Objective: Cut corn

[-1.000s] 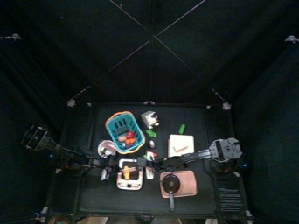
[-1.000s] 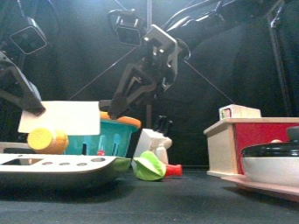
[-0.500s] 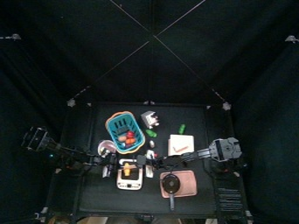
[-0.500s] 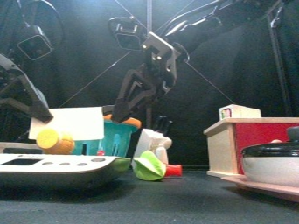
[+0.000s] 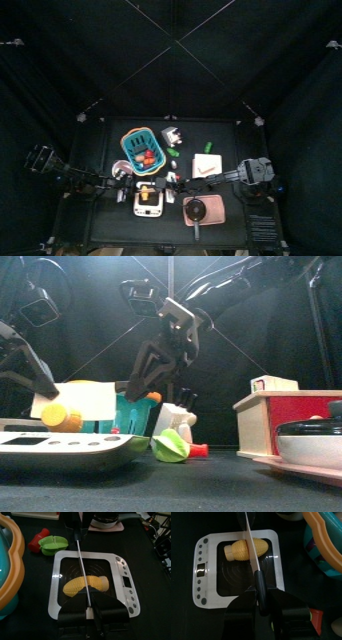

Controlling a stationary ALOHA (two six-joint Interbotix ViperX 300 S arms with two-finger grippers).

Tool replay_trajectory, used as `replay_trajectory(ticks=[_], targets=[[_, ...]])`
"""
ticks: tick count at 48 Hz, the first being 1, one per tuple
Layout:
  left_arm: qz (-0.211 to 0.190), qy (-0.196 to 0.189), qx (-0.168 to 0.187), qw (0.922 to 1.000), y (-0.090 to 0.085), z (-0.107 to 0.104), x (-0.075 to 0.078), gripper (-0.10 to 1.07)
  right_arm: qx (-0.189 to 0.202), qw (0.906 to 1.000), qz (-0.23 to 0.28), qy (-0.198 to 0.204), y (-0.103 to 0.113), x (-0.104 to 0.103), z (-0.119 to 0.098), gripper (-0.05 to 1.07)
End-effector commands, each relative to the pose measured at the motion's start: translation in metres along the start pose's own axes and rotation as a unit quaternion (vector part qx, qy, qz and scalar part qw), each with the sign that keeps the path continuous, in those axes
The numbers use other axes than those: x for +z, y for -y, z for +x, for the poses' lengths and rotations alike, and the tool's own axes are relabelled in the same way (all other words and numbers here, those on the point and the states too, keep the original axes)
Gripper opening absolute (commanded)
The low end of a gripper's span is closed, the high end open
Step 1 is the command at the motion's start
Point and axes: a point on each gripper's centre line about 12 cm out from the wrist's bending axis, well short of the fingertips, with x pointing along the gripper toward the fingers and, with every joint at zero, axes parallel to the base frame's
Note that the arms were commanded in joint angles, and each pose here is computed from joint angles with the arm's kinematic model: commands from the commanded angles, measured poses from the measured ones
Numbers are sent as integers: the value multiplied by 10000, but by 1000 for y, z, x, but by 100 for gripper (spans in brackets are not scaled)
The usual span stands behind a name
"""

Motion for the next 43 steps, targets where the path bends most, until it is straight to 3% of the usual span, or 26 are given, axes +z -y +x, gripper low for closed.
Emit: replay_trajectory(ticks=[1,43], targets=[[-5,108,6,9999,0,2,7,41,-43,9993,131,340,10,26,-9,52],[7,71,10,10000,0,5,6,41,-114,9996,131,217,11,22,-5,52]])
